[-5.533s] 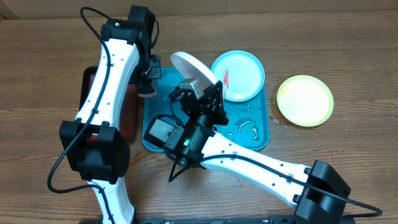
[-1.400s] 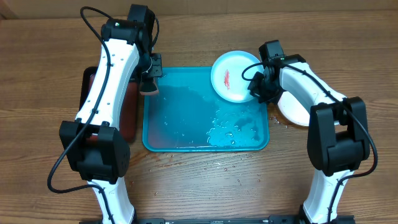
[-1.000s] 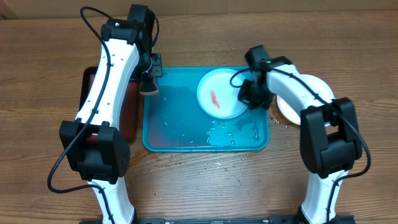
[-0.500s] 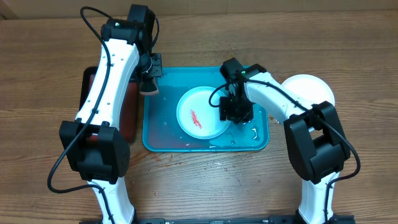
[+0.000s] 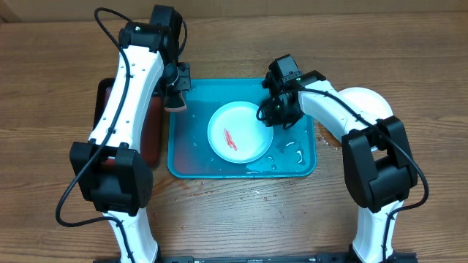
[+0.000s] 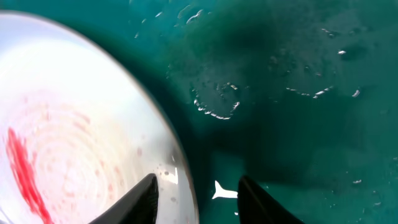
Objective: Clean dirty plates on tray and stack at the side
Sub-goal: 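Grip the remaining white plate's rim and slide it to tray center, then lower the sponge in the left gripper onto the white plate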
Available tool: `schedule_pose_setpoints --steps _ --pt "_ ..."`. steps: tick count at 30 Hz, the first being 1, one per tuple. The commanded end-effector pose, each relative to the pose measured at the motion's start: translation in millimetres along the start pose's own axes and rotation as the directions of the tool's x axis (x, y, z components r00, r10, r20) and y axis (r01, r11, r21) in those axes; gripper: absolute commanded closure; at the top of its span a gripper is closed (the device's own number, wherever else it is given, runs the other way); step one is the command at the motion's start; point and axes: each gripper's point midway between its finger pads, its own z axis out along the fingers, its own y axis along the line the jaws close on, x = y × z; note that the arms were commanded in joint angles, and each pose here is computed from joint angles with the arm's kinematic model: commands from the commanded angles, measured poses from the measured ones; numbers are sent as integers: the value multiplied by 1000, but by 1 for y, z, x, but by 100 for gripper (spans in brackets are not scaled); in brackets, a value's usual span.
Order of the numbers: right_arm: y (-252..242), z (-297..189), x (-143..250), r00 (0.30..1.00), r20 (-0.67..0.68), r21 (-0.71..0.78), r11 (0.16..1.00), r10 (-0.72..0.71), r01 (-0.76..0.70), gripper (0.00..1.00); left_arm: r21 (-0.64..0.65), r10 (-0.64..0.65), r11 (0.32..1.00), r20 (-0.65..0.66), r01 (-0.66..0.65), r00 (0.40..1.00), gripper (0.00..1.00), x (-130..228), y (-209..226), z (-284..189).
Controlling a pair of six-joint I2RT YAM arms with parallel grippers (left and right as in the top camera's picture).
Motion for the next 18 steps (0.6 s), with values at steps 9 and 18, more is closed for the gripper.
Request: schedule_pose_setpoints --steps 9,18 --pt "-5 18 20 974 -33 10 975 223 -223 81 18 7 1000 23 -7 1000 96 -5 -3 -6" --pt "-2 20 27 932 -57 5 934 358 -358 96 40 7 999 20 -8 1000 96 -5 -7 -6"
